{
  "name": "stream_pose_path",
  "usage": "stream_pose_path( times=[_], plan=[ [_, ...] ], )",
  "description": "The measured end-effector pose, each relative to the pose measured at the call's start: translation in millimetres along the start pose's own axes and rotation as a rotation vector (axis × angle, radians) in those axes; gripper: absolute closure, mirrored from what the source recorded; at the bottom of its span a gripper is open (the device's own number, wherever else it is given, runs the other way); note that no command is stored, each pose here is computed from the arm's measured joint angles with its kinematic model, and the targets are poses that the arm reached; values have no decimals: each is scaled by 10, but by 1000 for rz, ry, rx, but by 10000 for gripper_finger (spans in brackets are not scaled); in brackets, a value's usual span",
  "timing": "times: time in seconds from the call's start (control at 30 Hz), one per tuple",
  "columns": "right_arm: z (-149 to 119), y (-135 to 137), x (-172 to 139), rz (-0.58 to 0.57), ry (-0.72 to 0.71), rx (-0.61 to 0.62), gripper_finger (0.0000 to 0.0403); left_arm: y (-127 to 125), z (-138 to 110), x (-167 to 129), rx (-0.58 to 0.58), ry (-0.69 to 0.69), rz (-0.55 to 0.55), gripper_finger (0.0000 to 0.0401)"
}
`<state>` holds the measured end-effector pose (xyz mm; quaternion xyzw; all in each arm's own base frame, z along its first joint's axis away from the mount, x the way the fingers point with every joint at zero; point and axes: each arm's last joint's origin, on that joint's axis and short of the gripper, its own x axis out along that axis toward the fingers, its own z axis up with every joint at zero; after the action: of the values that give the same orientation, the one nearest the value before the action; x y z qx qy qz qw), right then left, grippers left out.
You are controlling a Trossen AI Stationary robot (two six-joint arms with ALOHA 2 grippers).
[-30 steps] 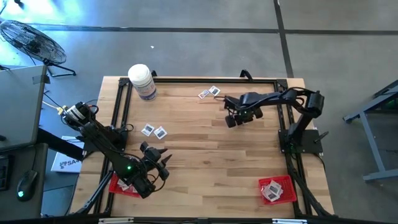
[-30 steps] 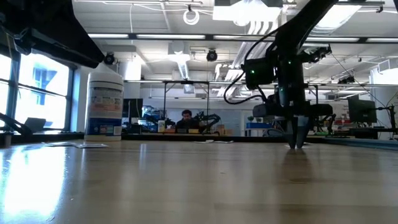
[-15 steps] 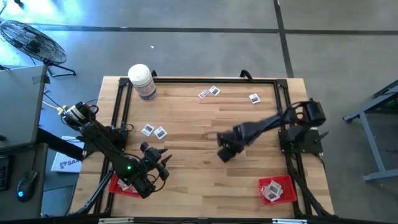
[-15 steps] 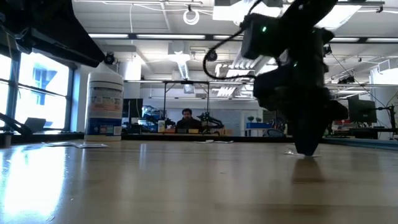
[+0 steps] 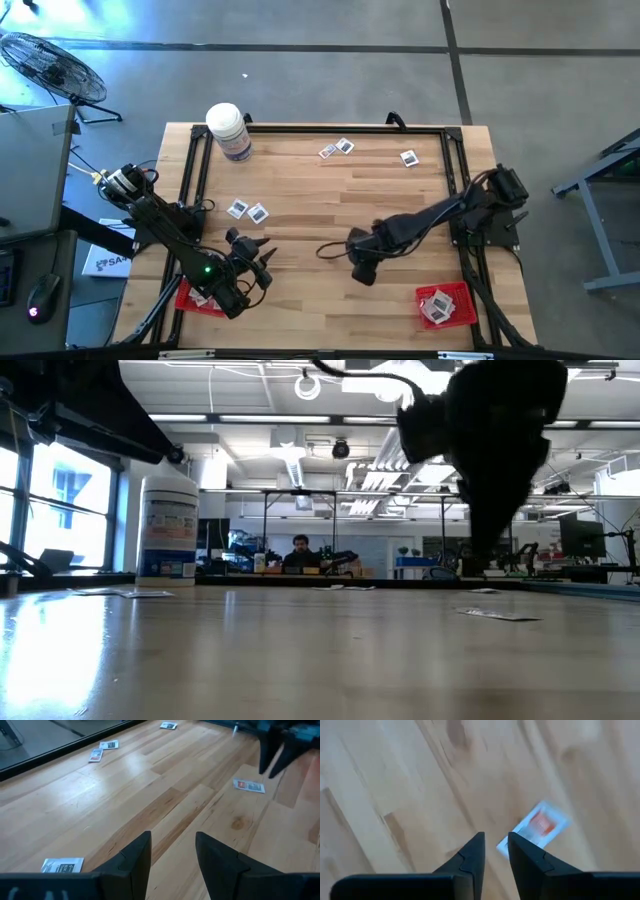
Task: Pick & Place First Aid Supplies
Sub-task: Put the ointment pack into the left red bin
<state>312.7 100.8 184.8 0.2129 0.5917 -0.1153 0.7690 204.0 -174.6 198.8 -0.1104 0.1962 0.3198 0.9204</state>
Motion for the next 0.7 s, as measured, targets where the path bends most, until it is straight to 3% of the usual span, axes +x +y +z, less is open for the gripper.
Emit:
stream_pose_path(
  times=[0.13, 0.27, 0.5, 0.7],
  plan=[
    [89, -66, -55, -75, -32, -182, 325, -1, 0, 0, -1, 0, 0, 249],
    [128, -232, 10, -116, -10, -273, 325, -1, 0, 0, -2, 0, -1, 249],
    [37, -579, 246, -86, 107, -282, 325, 0, 0, 0, 0, 0, 0, 249],
    [29, -600, 336, 13, 82, -271, 325, 1, 0, 0, 1, -1, 1, 249]
  ],
)
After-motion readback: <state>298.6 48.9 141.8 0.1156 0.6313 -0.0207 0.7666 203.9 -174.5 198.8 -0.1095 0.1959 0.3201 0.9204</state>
